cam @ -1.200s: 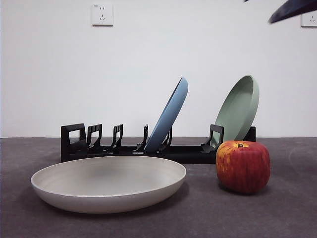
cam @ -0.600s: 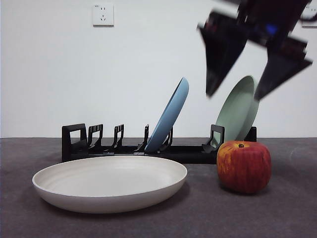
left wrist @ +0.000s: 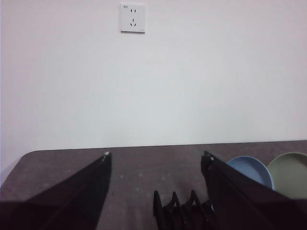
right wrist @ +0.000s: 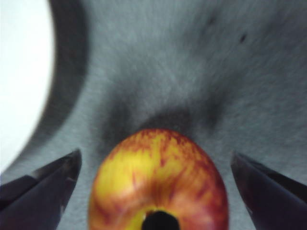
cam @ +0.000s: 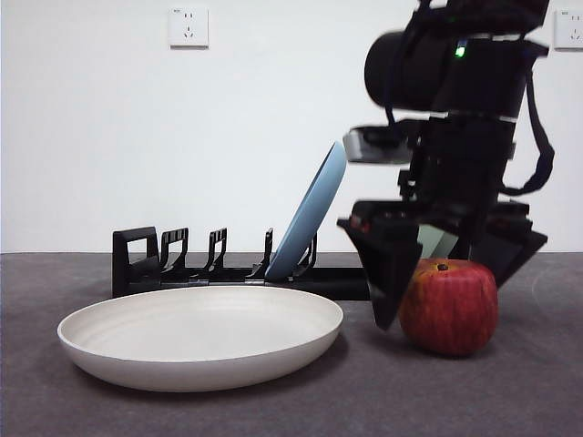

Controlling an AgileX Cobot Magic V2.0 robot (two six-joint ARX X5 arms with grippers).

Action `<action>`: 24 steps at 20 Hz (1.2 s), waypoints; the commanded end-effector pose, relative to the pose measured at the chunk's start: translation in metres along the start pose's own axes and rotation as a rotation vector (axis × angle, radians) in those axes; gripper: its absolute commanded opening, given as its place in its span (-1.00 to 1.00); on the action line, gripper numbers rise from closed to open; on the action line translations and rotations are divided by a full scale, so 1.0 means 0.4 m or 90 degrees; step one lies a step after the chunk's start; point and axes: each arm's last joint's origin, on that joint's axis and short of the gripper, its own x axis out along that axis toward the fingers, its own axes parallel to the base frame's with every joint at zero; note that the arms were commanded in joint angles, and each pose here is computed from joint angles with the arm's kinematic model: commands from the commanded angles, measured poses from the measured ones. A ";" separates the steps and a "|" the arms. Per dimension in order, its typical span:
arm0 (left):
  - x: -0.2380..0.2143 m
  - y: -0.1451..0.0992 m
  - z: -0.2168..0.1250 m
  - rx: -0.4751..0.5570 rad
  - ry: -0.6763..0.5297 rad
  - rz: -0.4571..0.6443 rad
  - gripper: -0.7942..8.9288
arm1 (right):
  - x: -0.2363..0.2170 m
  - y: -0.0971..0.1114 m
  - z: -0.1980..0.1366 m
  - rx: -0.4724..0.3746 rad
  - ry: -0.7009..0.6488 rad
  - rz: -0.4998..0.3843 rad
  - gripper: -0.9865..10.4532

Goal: Take the yellow plate from the plate rack,put the plate on the table,take the apple from the table,put the apple in the plate

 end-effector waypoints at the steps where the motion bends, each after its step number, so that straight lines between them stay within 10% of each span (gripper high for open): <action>1: 0.000 0.000 -0.005 0.005 0.003 0.001 -0.19 | 0.015 0.001 -0.001 0.006 0.015 -0.002 -0.31; 3: 0.000 0.000 -0.005 0.006 0.004 0.001 -0.19 | 0.015 0.001 -0.002 0.007 0.015 -0.001 -0.87; 13: 0.000 0.001 -0.014 0.029 0.020 0.002 -0.19 | -0.064 -0.003 0.001 0.022 -0.047 0.007 -0.84; 18: 0.000 0.002 -0.021 0.029 0.032 0.002 -0.19 | -0.201 0.026 0.052 0.035 -0.190 0.189 -0.85; 24: 0.000 0.002 -0.023 0.033 0.035 0.001 -0.19 | -0.284 0.142 0.149 -0.038 -0.274 0.234 -0.85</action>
